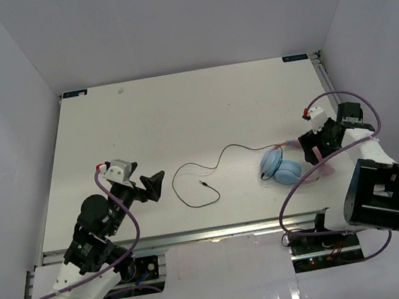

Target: Wrap the headphones

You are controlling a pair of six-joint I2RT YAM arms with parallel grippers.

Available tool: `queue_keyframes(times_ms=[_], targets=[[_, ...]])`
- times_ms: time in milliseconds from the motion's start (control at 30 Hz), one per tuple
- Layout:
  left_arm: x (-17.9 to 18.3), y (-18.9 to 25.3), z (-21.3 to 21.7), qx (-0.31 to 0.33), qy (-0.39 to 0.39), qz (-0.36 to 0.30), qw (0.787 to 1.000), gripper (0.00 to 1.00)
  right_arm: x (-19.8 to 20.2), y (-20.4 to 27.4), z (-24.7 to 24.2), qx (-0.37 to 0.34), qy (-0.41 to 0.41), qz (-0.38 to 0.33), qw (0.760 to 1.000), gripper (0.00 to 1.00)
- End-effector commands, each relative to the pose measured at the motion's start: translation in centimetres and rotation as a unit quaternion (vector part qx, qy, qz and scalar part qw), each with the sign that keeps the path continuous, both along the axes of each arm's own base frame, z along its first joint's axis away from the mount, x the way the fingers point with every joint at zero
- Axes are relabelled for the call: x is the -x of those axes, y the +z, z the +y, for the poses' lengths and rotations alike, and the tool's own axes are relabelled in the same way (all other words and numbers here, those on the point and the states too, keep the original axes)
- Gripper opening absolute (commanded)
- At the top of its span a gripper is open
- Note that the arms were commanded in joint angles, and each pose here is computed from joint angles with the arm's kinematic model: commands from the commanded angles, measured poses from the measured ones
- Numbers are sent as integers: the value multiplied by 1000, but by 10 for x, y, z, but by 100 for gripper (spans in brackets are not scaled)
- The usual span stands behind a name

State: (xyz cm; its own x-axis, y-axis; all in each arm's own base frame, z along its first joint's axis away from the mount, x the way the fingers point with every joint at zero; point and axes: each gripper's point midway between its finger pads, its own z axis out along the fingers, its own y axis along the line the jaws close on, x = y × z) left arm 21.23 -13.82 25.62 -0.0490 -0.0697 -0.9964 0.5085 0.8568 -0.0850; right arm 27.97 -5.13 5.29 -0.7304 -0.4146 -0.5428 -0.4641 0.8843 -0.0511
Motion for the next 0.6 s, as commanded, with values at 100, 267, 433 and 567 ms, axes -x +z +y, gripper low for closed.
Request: queue_keyframes(times_ms=[100,267,433,567], targets=[[0,0,-3,-2,-10,-6,1000,98,-33,-9,-16,23,-17,-4,1000,78],[1,1,-2,0,-7,-10,1000,98,-16,-26,-17,28,-13,38,999,66],[2,3,-5,3,-18,-15,1000,98,-11,-38,-11,23,0,55,998,52],[22,15,-25,23,-96,-40,994,98,-18,-42,3,-4,10,62,998,30]])
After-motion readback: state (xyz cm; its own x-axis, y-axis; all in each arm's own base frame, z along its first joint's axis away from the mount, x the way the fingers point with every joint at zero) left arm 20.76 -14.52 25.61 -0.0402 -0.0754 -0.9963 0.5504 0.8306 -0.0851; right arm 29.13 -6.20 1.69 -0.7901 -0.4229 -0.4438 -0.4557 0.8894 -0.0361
